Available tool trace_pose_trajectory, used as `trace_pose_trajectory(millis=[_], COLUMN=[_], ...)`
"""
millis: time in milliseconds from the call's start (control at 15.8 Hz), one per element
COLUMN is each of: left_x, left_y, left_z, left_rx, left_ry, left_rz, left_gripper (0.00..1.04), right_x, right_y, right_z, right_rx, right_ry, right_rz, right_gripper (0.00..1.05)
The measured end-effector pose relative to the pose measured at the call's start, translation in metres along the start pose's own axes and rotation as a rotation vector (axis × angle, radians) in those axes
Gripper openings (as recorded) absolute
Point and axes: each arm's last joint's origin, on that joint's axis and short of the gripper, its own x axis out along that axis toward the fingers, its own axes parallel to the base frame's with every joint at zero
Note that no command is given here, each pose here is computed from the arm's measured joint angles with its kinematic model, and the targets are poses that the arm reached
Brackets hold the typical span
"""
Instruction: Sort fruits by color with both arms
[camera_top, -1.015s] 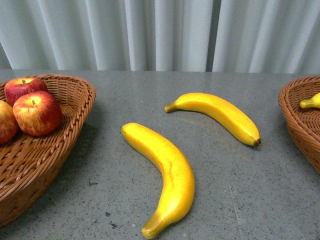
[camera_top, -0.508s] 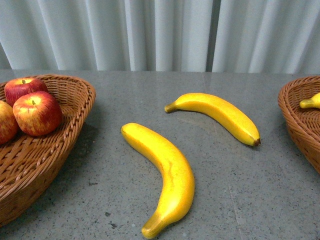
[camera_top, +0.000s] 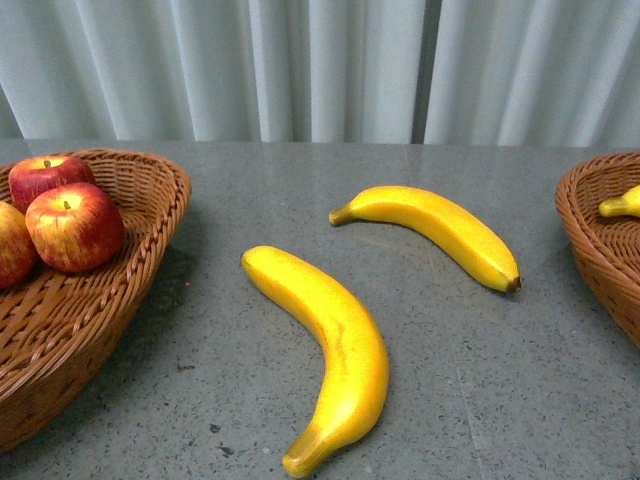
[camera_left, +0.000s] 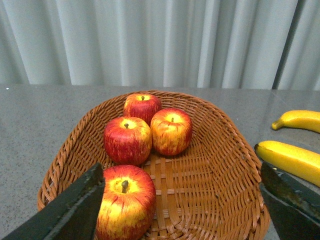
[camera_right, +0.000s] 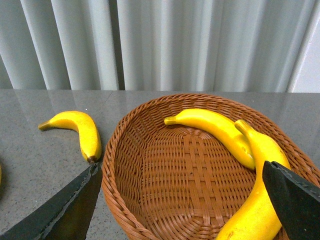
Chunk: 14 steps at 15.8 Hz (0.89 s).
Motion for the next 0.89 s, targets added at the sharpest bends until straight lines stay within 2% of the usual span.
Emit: trace_pose_trajectory(millis=[127, 190, 254, 317, 381, 571, 634, 825, 888], left_x=[0.0, 0.0, 0.0, 0.0, 0.0, 0.0, 0.0, 0.0, 0.0], left_y=[0.0, 0.0, 0.0, 0.0, 0.0, 0.0, 0.0, 0.0, 0.0], left_z=[0.0, 0.0, 0.0, 0.0, 0.0, 0.0, 0.0, 0.0, 0.0], left_rx=[0.0, 0.0, 0.0, 0.0, 0.0, 0.0, 0.0, 0.0, 0.0], left_ry=[0.0, 0.0, -0.001, 0.0, 0.0, 0.0, 0.0, 0.0, 0.0], left_rz=[0.0, 0.001, 0.0, -0.001, 0.0, 0.0, 0.0, 0.0, 0.0], left_gripper=[0.98, 0.98, 0.98, 0.98, 0.98, 0.98, 0.98, 0.98, 0.98], right_x=[0.0, 0.001, 0.008, 0.015, 0.028, 0.085, 0.12, 0.179, 0.21], right_y=[0.0, -0.002, 0.001, 0.01, 0.021, 0.065, 0.09, 0.124, 0.148], right_z=[0.0, -0.003, 0.005, 0.022, 0.045, 0.069, 0.074, 0.066, 0.06], right_rx=[0.0, 0.036, 0.09, 0.096, 0.09, 0.092, 0.089, 0.066, 0.042], right_ry=[0.0, 0.093, 0.123, 0.068, 0.0, -0.01, 0.03, 0.164, 0.255], right_rz=[0.0, 0.076, 0.201, 0.304, 0.345, 0.444, 0.478, 0.463, 0.454], right_gripper=[0.98, 0.98, 0.98, 0.98, 0.98, 0.98, 0.98, 0.98, 0.98])
